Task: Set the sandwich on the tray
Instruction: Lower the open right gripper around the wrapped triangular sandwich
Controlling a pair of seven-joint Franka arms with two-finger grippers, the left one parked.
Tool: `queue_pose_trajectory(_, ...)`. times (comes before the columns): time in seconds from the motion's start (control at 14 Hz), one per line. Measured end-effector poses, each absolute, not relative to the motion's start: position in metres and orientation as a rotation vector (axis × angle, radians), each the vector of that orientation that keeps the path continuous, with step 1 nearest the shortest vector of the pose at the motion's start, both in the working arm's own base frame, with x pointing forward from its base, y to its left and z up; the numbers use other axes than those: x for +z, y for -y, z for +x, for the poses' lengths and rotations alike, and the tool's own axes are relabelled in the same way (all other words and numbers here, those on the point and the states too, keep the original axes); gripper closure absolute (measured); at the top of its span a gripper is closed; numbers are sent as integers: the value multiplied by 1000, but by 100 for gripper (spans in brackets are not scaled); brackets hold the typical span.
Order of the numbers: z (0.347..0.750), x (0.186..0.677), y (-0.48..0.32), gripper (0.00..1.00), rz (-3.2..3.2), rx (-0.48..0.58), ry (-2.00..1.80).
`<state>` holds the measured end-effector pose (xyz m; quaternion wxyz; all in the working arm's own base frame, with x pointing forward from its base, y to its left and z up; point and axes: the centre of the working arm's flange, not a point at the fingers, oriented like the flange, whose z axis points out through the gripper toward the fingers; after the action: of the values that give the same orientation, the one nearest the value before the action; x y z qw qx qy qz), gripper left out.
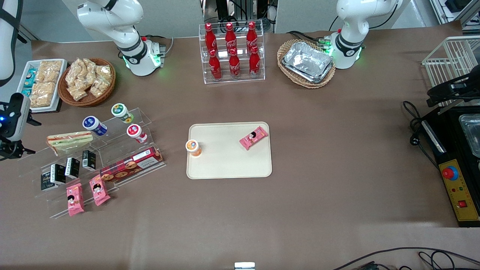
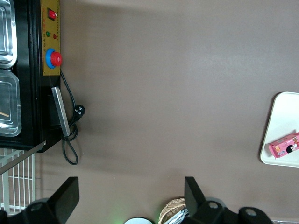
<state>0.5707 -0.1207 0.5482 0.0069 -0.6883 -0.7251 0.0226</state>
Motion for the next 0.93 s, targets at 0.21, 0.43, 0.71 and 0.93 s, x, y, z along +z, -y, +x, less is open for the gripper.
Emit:
queue_pose_trajectory(0.21, 566, 531, 144, 0, -2136, 71, 2288)
queue_pose_trajectory(0.43, 563, 516, 154, 0, -2124, 63, 2309)
queue_pose_trajectory(0.71, 554, 481, 171, 0, -2102, 37, 2371)
queue_pose_trajectory(0.93, 548, 466, 179, 0, -2071, 30, 2409)
